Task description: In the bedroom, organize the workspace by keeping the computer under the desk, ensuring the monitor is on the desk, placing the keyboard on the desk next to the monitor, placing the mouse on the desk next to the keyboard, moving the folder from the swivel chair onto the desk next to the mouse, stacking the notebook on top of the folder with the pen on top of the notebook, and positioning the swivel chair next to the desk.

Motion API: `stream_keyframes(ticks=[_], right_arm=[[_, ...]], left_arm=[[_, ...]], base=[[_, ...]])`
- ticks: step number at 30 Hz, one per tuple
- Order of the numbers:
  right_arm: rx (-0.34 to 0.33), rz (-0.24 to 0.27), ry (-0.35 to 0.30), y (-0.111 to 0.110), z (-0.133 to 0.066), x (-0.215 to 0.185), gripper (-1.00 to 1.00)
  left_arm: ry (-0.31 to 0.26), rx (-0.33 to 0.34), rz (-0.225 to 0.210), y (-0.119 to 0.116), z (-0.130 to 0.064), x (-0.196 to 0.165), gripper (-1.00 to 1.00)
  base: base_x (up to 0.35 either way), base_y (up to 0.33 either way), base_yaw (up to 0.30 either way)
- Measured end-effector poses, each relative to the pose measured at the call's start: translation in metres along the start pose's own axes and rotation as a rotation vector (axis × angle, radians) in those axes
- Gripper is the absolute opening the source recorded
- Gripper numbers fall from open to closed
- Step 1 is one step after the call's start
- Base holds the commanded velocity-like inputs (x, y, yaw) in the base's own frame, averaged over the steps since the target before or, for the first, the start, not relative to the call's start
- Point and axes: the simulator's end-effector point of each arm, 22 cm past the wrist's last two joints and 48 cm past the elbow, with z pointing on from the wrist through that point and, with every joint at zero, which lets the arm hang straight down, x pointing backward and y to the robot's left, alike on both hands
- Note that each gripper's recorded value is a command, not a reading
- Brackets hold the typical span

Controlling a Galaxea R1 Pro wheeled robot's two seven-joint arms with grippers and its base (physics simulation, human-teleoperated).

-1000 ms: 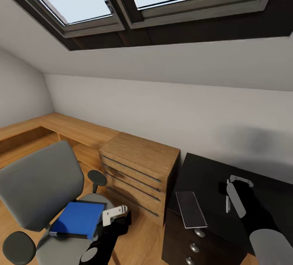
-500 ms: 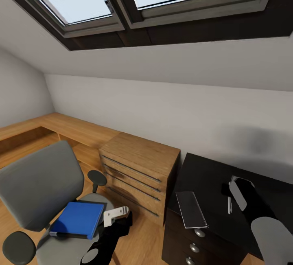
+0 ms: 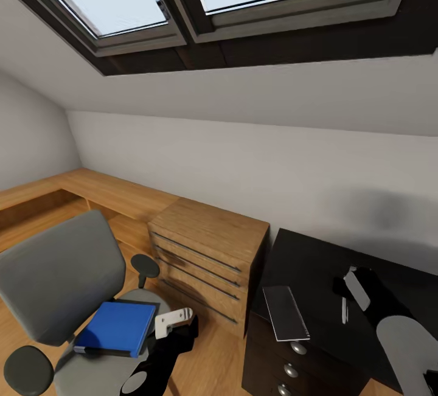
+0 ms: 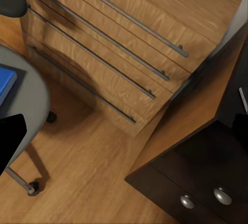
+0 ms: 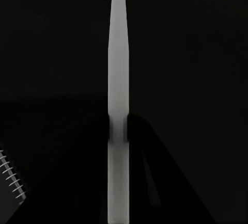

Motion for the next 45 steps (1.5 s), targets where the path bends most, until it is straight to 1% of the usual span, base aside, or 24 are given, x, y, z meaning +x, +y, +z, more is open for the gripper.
stream_keyframes(ticks=[7,10,21,29,38,45], right_arm=[[0.007,0.009,0.016,-0.001,0.007,0.007,-1.0],[0.01,0.016,0.01,-0.001,0.008,0.006,-1.0],[0.012,0.022,-0.007,-0.003,0.009,0.002,-1.0],[0.02,0.011,-0.019,-0.003,0.016,0.001,-1.0],[0.017,0.006,-0.025,0.001,0.024,0.003,-1.0],[0.015,0.006,-0.025,0.002,0.023,0.003,-1.0]], left_arm=[[-0.004,0.007,-0.004,-0.003,-0.002,-0.002,1.0],[-0.012,0.018,-0.008,-0.008,-0.004,-0.006,1.0],[-0.01,0.025,-0.007,-0.011,-0.005,-0.005,1.0],[-0.008,0.029,-0.005,-0.011,0.0,0.001,1.0],[-0.006,0.028,-0.003,-0.008,0.008,0.008,1.0],[-0.006,0.027,-0.002,-0.008,0.008,0.008,1.0]], base=[[0.0,0.0,0.0],[0.0,0.0,0.0],[0.0,0.0,0.0],[0.0,0.0,0.0],[0.0,0.0,0.0],[0.0,0.0,0.0]])
